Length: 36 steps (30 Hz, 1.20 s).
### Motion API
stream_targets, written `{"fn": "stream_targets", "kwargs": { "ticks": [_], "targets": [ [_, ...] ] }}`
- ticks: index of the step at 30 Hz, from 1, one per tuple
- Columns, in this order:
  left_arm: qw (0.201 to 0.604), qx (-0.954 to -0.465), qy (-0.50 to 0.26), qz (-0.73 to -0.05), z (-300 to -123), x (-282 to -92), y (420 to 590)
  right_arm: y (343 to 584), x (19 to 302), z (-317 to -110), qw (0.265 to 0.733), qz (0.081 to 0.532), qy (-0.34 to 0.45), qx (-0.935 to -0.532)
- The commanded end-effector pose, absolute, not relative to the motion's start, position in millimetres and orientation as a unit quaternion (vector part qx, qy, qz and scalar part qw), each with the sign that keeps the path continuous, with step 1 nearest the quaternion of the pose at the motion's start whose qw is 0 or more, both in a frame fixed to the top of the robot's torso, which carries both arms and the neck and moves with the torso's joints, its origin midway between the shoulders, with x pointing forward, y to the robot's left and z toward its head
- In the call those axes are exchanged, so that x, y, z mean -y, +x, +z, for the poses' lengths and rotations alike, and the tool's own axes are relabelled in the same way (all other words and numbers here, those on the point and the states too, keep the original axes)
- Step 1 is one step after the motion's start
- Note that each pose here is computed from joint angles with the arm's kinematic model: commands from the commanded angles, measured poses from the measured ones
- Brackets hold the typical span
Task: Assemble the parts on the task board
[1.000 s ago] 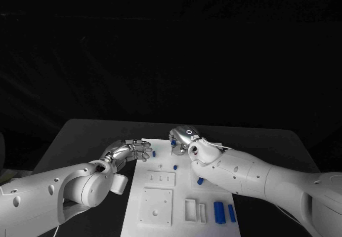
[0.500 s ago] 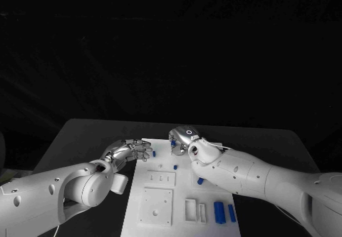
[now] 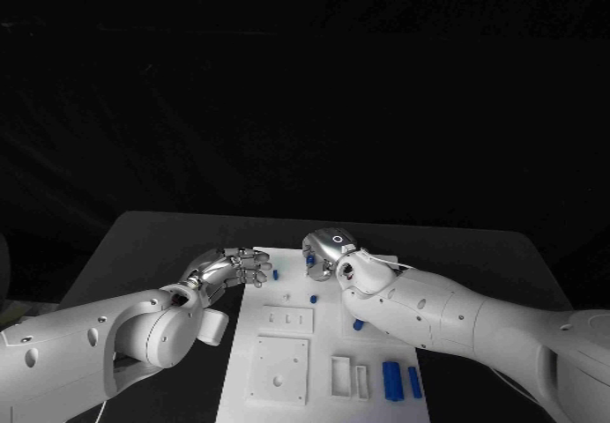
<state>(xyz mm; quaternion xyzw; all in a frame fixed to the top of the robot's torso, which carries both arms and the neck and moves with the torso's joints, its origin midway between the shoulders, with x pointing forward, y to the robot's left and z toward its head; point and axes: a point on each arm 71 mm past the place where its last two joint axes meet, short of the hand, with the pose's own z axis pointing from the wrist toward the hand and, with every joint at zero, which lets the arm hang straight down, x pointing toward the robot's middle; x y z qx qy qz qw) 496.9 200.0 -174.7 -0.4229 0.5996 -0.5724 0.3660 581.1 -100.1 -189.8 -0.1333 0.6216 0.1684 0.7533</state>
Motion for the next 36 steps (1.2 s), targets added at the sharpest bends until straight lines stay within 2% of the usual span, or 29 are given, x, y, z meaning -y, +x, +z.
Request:
{"fn": "stream_targets", "kwargs": {
  "ticks": [1,17,29,36],
  "targets": [
    [0.366,-0.598,-0.42,-0.576,-173.1,-198.3,497.2,581,100,-195,0.741,0.165,-0.139,-0.636],
    [0.367,-0.598,-0.421,-0.575,-173.3,-199.3,497.6,582,103,-194,0.744,0.182,-0.118,-0.632],
    [0.381,-0.592,-0.426,-0.568,-170.3,-211.2,502.4,577,114,-189,0.751,0.213,-0.093,-0.618],
    [0.389,-0.589,-0.428,-0.564,-168.6,-217.7,504.7,573,122,-169,0.764,0.228,-0.08,-0.599]
  ]
}}
